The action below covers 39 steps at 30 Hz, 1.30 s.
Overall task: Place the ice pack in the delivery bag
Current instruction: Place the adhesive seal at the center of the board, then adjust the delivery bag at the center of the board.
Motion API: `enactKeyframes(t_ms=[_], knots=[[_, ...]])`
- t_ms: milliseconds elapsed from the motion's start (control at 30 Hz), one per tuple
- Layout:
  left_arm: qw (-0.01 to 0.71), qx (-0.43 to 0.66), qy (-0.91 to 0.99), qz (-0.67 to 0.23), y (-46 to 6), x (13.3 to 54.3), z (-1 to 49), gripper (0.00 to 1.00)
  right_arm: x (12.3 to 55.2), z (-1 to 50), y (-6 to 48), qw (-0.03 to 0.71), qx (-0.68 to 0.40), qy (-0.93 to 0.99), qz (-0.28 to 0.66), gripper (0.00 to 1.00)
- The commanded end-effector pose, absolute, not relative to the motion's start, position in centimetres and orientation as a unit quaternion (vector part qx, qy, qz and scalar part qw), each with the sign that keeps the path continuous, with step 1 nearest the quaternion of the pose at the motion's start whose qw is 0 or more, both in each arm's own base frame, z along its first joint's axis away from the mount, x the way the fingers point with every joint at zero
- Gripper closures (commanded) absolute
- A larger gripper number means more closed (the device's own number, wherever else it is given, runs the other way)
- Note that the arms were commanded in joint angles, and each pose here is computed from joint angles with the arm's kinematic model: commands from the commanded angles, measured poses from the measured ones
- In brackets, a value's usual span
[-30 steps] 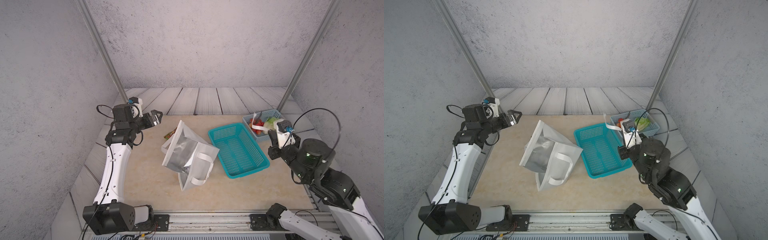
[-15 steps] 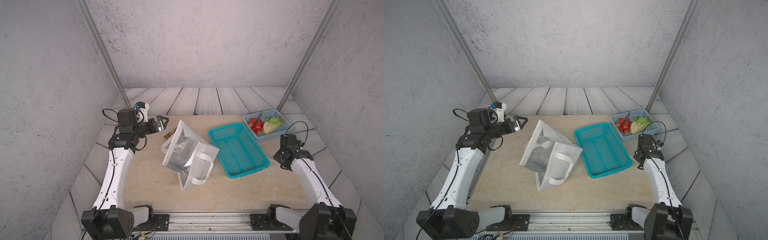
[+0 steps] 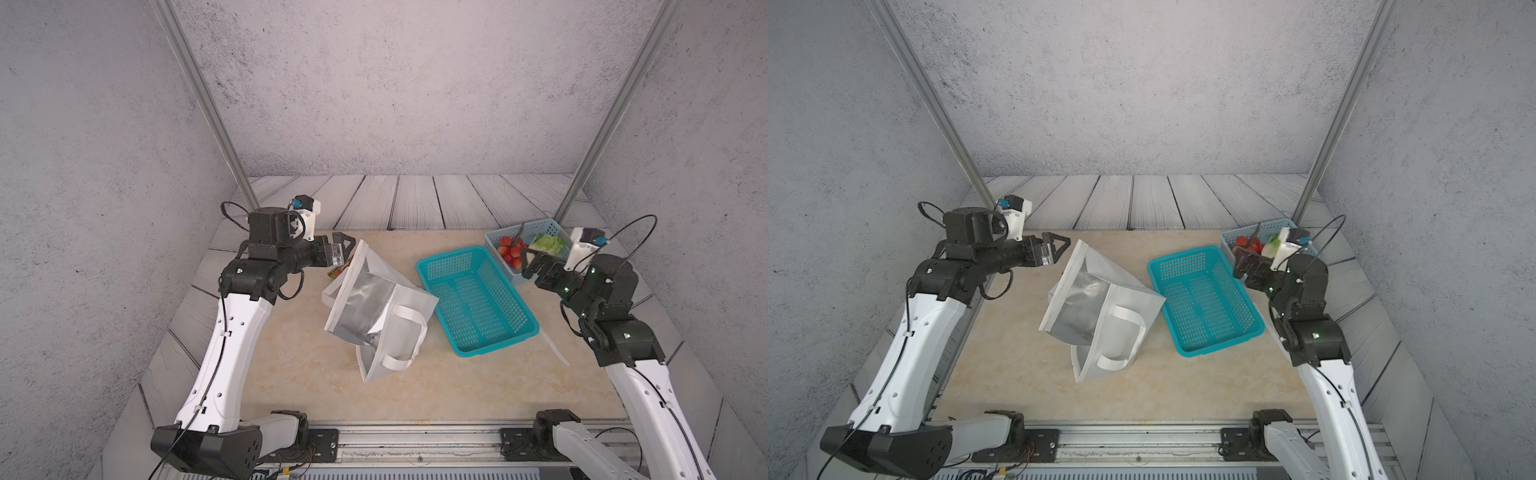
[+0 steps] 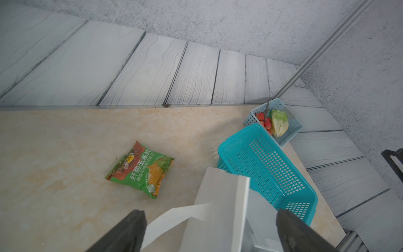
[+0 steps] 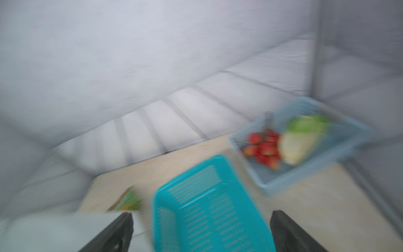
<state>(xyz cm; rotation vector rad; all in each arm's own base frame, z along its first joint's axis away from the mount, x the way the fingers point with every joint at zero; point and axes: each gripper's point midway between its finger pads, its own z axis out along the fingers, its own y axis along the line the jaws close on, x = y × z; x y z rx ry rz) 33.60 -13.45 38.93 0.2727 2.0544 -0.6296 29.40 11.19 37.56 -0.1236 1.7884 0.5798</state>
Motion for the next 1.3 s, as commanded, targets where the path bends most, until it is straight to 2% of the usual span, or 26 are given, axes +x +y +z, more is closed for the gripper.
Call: enactKeyframes(t_ms=[0, 33, 133, 200, 300, 433, 500, 667, 733, 800, 867, 933, 967, 1133, 1267], knots=[[0.479, 0.163, 0.839, -0.199, -13.2, 30.2, 39.2, 0.0, 21.1, 38.2, 23.0, 0.59, -0.434, 0.594, 0.331, 0.01], [0.48, 0.175, 0.839, -0.189, -13.0, 29.2, 38.7, 0.0, 20.2, 37.1, 24.1, 0.579, -0.484, 0.569, 0.327, 0.01], [0.478, 0.211, 0.835, -0.17, -12.3, 26.3, 36.4, 0.0, 21.4, 36.5, 26.3, 0.538, -0.551, 0.548, 0.326, 0.01], [0.476, 0.231, 0.83, -0.176, -12.5, 25.2, 35.2, 0.0, 21.8, 35.9, 28.0, 0.474, -0.596, 0.539, 0.359, 0.01], [0.455, 0.245, 0.835, -0.188, -13.2, 25.2, 33.5, 0.0, 21.2, 33.8, 30.7, 0.41, -0.643, 0.524, 0.379, 0.02], [0.418, 0.271, 0.843, -0.203, -14.4, 25.7, 32.6, 0.03, 21.1, 32.0, 33.4, 0.391, -0.663, 0.509, 0.385, 0.03], [0.404, 0.282, 0.848, -0.196, -14.5, 26.0, 31.8, 0.07, 21.6, 30.8, 34.0, 0.377, -0.673, 0.517, 0.37, 0.06], [0.358, 0.298, 0.871, -0.156, -14.1, 27.2, 27.8, 0.26, 24.6, 29.3, 35.4, 0.373, -0.666, 0.548, 0.343, 0.24], [0.342, 0.306, 0.876, -0.148, -14.0, 27.4, 26.9, 0.52, 25.2, 29.2, 35.9, 0.371, -0.663, 0.551, 0.345, 0.34], [0.335, 0.313, 0.877, -0.144, -13.9, 27.4, 26.7, 0.61, 25.7, 29.1, 36.2, 0.367, -0.658, 0.557, 0.349, 0.51], [0.339, 0.319, 0.874, -0.142, -13.9, 27.2, 27.0, 0.66, 26.1, 28.7, 36.4, 0.366, -0.655, 0.563, 0.346, 0.78], [0.346, 0.335, 0.864, -0.147, -14.0, 26.5, 27.5, 0.75, 26.6, 28.6, 36.5, 0.368, -0.648, 0.573, 0.34, 0.96], [0.349, 0.339, 0.861, -0.149, -14.1, 26.3, 27.7, 0.78, 26.7, 28.5, 36.5, 0.369, -0.647, 0.574, 0.339, 1.0], [0.357, 0.369, 0.846, -0.147, -13.9, 24.8, 28.1, 0.91, 26.8, 30.9, 36.2, 0.402, -0.618, 0.58, 0.346, 1.0], [0.383, 0.386, 0.832, -0.11, -12.6, 23.4, 30.6, 0.95, 24.6, 37.4, 36.3, 0.448, -0.575, 0.54, 0.421, 1.0]])
